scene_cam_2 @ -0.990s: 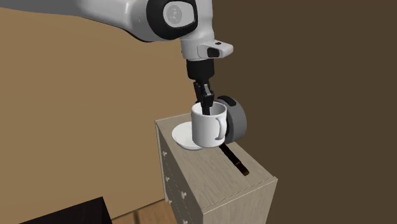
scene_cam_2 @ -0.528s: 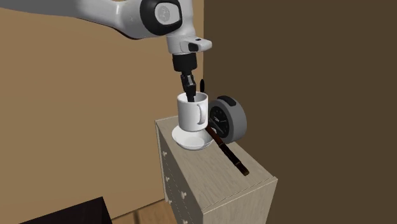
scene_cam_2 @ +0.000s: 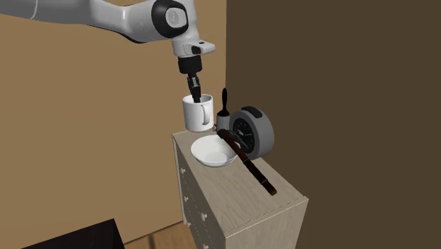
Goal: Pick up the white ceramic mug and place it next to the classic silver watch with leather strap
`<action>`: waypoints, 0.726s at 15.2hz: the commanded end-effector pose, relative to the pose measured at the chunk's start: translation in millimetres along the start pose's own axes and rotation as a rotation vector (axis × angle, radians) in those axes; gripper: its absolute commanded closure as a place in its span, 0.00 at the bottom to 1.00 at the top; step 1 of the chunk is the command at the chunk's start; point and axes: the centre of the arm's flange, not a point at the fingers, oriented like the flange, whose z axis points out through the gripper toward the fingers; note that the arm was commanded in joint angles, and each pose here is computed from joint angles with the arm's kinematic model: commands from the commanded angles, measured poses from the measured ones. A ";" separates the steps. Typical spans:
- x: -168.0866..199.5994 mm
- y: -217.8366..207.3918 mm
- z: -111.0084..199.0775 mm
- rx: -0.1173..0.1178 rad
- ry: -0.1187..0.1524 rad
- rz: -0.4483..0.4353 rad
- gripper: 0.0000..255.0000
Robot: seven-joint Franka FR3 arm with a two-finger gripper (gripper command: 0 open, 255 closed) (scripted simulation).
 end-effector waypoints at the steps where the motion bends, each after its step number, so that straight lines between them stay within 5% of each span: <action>1: -10.7 -24.0 -2.1 0.000 0.001 0.001 1.00; 11: -49.3 -144.4 -9.5 0.000 0.001 0.001 1.00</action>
